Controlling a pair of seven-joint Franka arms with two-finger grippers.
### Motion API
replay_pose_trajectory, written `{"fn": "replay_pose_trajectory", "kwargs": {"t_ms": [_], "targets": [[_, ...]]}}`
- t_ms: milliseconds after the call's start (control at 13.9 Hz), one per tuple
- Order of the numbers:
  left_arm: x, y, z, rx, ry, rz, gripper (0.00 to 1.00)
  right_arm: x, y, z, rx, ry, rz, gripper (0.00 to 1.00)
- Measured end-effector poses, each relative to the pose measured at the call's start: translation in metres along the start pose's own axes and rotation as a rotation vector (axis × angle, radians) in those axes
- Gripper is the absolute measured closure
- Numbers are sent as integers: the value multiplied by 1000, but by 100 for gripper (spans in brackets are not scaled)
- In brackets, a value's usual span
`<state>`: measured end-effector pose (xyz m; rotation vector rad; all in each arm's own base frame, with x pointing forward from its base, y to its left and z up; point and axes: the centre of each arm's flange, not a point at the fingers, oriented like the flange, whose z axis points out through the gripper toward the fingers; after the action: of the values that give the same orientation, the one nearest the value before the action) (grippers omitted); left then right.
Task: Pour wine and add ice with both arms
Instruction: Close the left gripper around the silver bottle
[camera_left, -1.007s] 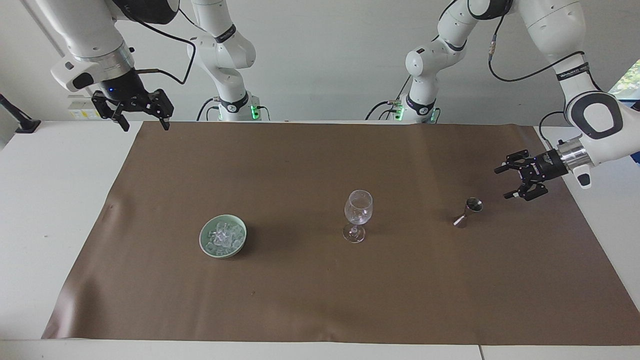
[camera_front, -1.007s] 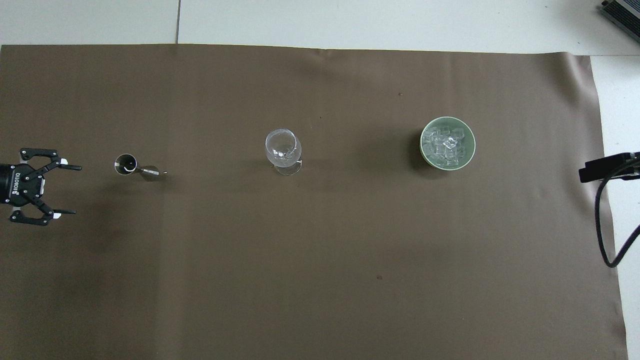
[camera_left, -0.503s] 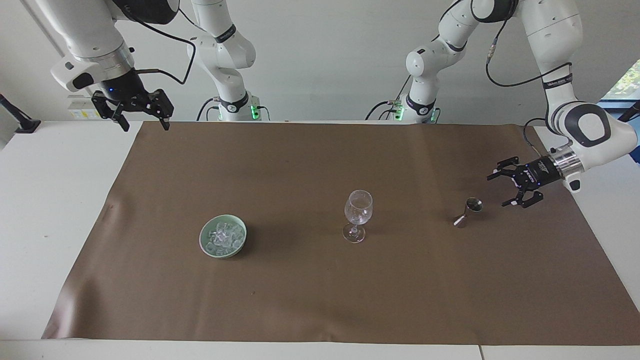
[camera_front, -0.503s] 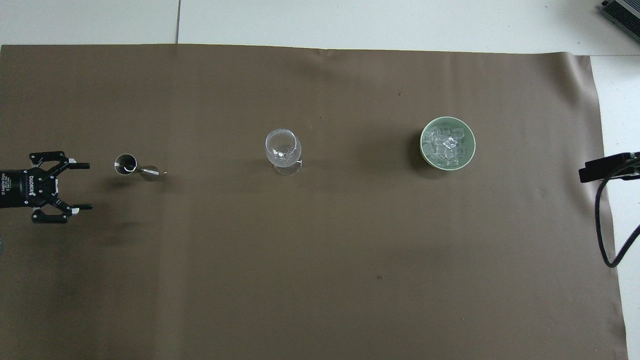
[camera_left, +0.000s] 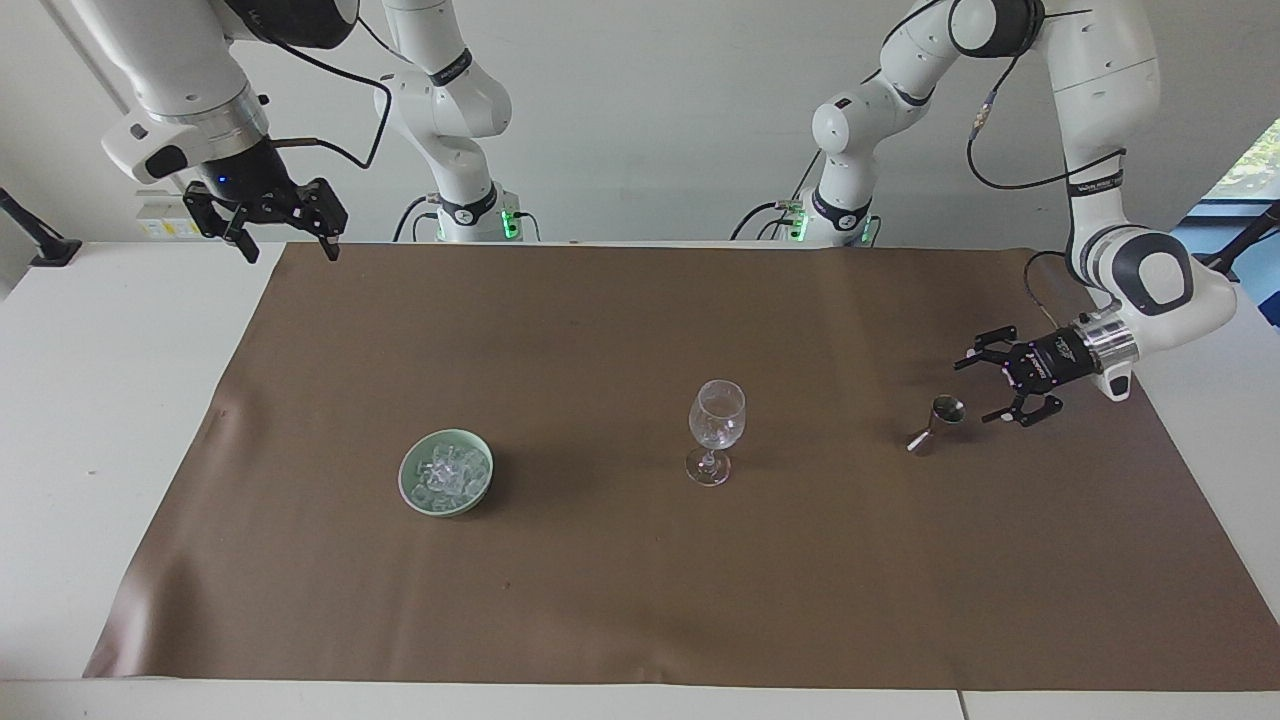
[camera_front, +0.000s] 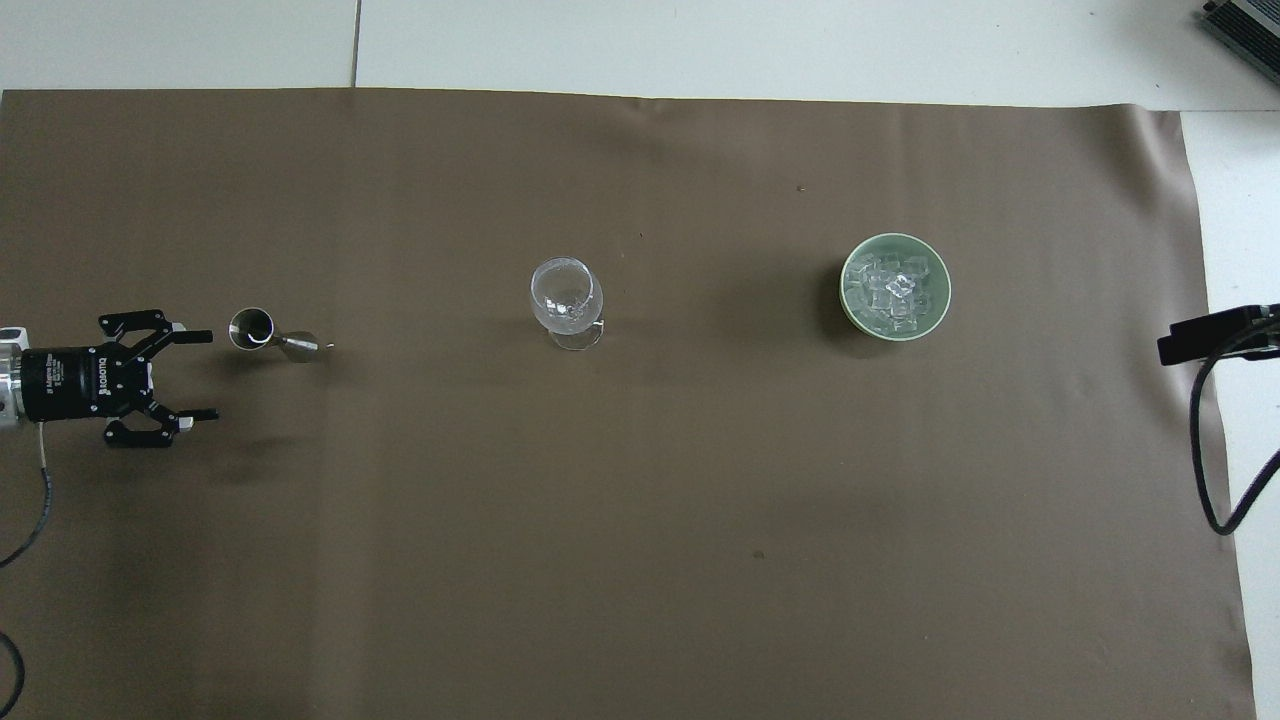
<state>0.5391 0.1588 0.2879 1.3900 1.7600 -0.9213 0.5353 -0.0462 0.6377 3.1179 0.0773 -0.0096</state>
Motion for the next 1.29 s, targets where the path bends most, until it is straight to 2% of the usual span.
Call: {"fn": "replay_pose_trajectory", "kwargs": {"t_ms": [360,647,863,1295], "targets": [[17,5,28,-8,-79,34,0,0,0,0,0,0,0,0],[11,10,45,-27,-130,48,0,0,0,0,0,0,0,0],[7,12,55,-40,-150,56,0,0,0,0,0,0,0,0],[10,14,66,-43,-145,54,0,0,0,0,0,0,0,0]]}}
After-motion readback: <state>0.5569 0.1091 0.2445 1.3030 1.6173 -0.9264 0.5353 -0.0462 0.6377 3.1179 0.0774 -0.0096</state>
